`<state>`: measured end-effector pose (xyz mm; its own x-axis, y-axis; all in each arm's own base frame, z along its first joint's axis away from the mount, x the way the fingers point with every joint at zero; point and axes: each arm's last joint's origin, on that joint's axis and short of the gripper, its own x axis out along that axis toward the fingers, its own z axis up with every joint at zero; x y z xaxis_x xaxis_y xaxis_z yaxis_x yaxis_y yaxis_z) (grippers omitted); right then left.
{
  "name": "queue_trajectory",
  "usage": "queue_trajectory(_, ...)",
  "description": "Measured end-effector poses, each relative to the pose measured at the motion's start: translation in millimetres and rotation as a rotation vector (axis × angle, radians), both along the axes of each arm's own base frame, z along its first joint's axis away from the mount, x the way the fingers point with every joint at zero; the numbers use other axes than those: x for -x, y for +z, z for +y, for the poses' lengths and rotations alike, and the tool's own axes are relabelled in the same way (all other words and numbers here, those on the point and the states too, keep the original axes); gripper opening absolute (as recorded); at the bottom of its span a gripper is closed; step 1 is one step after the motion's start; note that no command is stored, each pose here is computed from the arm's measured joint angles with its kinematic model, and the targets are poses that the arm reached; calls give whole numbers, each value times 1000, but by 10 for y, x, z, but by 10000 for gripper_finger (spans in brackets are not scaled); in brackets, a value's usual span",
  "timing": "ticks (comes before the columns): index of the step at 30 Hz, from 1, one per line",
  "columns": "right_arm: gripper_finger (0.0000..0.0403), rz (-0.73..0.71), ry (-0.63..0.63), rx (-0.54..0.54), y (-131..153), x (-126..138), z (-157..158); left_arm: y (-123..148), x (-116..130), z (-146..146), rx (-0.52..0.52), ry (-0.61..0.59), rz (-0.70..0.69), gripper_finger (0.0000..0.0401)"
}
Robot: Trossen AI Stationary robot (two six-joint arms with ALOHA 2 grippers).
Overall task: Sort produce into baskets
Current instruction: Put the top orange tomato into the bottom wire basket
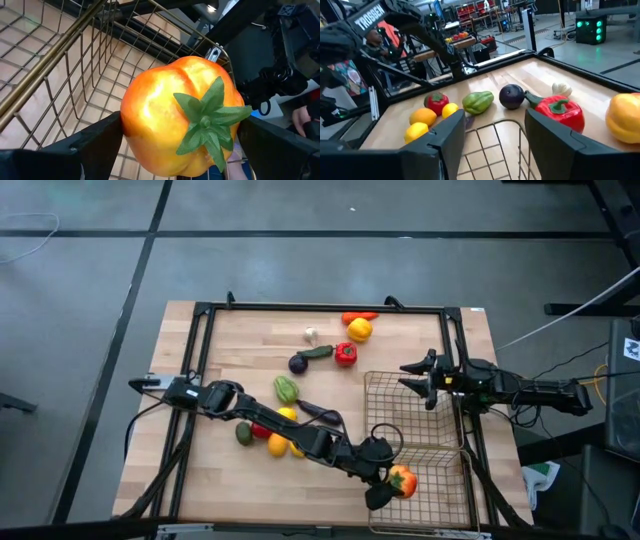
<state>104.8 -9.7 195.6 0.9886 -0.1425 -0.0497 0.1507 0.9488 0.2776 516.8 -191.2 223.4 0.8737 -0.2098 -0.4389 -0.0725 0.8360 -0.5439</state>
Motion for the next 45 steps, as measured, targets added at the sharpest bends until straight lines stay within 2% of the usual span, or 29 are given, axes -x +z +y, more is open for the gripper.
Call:
queue_trajectory(3, 204, 0, 15, -20, -3, -1, 5, 0, 0, 0, 0, 0, 0, 361)
queue_trajectory(6, 204, -23, 63, -96, 12, -3, 19, 0, 0, 0, 0, 0, 0, 361)
queue_trajectory(14, 204, -105, 475, -235, 126, 15, 136, 1, 0, 0, -11, -6, -3, 361)
queue_trajectory(18, 204, -146, 571, -276, 187, 31, 159, 0, 0, 0, -11, -6, -3, 361)
queue_trajectory(23, 204, -158, 599, -317, 211, 38, 166, 0, 0, 0, -12, -6, -3, 361)
queue_trajectory(34, 204, -142, 665, -342, 286, 61, 185, -4, 2, 1, -87, -43, -16, 361)
queue_trajectory(38, 198, -176, 671, -291, 546, 130, 190, -33, 14, 10, -105, -47, 14, 361)
queue_trajectory(45, 159, -179, 652, -156, 929, 291, 199, -70, 31, 17, -187, -87, 37, 361)
